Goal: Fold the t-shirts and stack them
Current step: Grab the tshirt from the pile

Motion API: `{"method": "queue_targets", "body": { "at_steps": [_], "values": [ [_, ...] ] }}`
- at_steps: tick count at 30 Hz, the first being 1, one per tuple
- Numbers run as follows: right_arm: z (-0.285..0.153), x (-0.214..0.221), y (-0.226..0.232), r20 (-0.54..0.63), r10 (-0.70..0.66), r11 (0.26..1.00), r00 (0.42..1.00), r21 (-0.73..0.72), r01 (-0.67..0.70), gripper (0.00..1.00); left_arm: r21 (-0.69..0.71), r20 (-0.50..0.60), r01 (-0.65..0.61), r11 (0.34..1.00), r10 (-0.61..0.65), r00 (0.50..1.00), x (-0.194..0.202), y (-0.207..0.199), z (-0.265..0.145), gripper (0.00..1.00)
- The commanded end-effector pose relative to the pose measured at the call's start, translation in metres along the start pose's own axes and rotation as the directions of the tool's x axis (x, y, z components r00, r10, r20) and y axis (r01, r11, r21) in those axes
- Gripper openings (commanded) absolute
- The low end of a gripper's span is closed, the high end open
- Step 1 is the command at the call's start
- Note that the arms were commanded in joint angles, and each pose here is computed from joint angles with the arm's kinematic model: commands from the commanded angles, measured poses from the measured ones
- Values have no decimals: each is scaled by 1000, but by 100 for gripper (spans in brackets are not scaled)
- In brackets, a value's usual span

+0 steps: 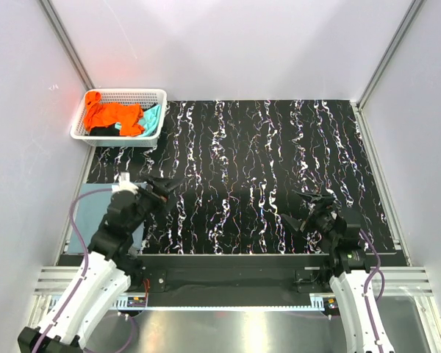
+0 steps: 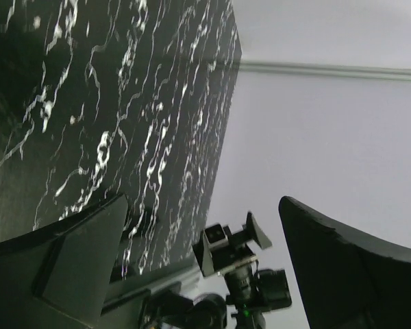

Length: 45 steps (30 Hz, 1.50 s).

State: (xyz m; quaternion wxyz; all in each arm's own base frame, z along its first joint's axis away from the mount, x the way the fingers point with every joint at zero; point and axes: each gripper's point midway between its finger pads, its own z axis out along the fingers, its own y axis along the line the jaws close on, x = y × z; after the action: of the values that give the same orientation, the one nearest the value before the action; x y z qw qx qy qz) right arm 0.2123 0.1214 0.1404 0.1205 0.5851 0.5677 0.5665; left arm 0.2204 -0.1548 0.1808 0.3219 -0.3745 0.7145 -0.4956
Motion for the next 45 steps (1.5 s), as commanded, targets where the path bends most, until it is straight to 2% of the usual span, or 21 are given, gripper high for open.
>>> {"method": "queue_targets", "body": {
  "at_steps": [1, 3, 5, 8, 9, 14, 15, 17, 18, 20, 21, 23, 24, 26, 28, 32, 37, 41, 42, 45],
  "values": [
    [-10, 20, 11, -62, -118, 993, 991, -22, 117, 100, 31, 120, -158, 987, 154, 981, -31, -43, -6, 99],
    [-13, 27, 5, -104, -180, 984, 978, -7, 181, 100, 51, 205, -177, 983, 163, 965, -50, -53, 1, 99],
    [-15, 34, 1, -147, -176, 983, 973, 27, 182, 100, 70, 262, -180, 981, 156, 952, -67, -56, 8, 99],
    [-19, 46, 10, -188, -197, 978, 962, 35, 207, 100, -2, 340, -174, 985, 165, 926, -103, -62, 21, 99],
    [-19, 48, 14, -188, -200, 977, 962, 34, 210, 100, -55, 362, -211, 976, 217, 907, -124, -72, 30, 99],
    [-21, 63, 67, -138, -283, 959, 949, -32, 282, 100, -292, 324, -277, 915, 367, 872, -195, -90, 65, 98],
    [-20, 65, 74, -136, -304, 953, 943, -35, 302, 100, -364, 311, -274, 890, 393, 865, -227, -89, 74, 96],
    [-15, 66, 92, -135, -357, 934, 924, -31, 356, 100, -413, 292, -274, 869, 411, 863, -255, -88, 85, 92],
    [-15, 69, 96, -164, -371, 928, 914, -28, 372, 100, -447, 290, -256, 857, 410, 865, -281, -83, 94, 87],
    [-11, 70, 114, -141, -426, 904, 894, -42, 425, 100, -485, 281, -228, 845, 397, 874, -306, -64, 108, 83],
    [-8, 70, 121, -135, -450, 893, 883, -47, 448, 100, -482, 317, -216, 849, 398, 861, -326, -70, 105, 82],
    [-1, 67, 137, -106, -506, 862, 856, -50, 504, 100, -511, 302, -215, 832, 408, 862, -344, -54, 119, 81],
    [1, 65, 143, -92, -521, 854, 849, -52, 518, 100, -511, 301, -247, 823, 440, 846, -357, -61, 122, 80],
    [6, 60, 156, -65, -559, 829, 826, -50, 557, 100, -533, 264, -265, 803, 456, 850, -367, -45, 138, 77],
    [9, 55, 168, -37, -597, 802, 801, -52, 595, 100, -530, 245, -318, 786, 501, 830, -377, -50, 148, 77],
    [12, 44, 184, 15, -635, 771, 772, -45, 635, 100, -532, 178, -399, 747, 559, 810, -379, -39, 174, 92],
    [10, 30, 205, 103, -664, 741, 740, -43, 671, 100, -558, 131, -461, 689, 622, 772, -362, -30, 190, 93],
    [7, 23, 213, 144, -662, 739, 736, -39, 672, 100, -594, 98, -462, 659, 630, 771, -358, -9, 201, 87],
    [7, 22, 215, 150, -665, 736, 732, -39, 676, 100, -599, 101, -453, 660, 623, 775, -359, -6, 202, 82],
    [5, 20, 219, 165, -669, 729, 724, -41, 683, 100, -600, 104, -429, 675, 598, 795, -362, 2, 207, 77]
  ]
}}
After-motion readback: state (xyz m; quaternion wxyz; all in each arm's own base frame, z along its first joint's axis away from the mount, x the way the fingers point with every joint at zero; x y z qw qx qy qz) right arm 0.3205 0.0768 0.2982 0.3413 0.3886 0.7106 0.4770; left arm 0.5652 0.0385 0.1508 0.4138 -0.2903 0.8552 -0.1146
